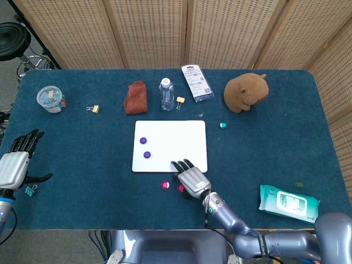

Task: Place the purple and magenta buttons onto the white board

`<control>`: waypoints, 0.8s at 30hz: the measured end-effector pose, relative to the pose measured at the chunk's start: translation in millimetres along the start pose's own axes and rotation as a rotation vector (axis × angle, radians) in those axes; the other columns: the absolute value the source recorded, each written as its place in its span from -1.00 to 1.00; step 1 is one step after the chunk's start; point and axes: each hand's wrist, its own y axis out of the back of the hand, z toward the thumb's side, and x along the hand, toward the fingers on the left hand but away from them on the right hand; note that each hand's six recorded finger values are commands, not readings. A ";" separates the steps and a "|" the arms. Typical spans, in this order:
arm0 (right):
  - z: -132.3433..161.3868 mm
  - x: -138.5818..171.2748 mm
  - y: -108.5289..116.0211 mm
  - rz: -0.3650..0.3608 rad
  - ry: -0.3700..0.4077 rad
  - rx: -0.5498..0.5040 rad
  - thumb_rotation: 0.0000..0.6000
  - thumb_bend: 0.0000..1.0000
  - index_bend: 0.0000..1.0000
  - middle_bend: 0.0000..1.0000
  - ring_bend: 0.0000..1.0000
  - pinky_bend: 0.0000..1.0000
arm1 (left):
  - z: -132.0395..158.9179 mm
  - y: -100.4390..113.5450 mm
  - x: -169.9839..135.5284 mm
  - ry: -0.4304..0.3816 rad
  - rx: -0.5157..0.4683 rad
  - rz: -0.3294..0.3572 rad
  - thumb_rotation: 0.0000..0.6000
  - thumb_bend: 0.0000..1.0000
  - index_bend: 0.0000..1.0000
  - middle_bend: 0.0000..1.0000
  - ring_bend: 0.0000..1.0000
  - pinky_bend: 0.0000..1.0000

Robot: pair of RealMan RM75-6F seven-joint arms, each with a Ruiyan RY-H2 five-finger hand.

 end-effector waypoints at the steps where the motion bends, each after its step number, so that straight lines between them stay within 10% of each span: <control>1: -0.1 -0.5 -0.3 0.001 -0.002 0.001 1.00 -0.33 -0.31 -1.00 -1.00 -1.00 | -0.1 0.2 0.3 -0.001 -0.001 0.000 1.00 -0.93 -1.00 -1.00 -1.00 -1.00; 24: -8.0 -2.3 2.5 -0.026 -0.028 -0.029 1.00 -0.14 0.12 -1.00 -1.00 -1.00 | -1.2 0.4 1.3 0.001 -0.007 -0.008 1.00 -0.93 -1.00 -1.00 -1.00 -1.00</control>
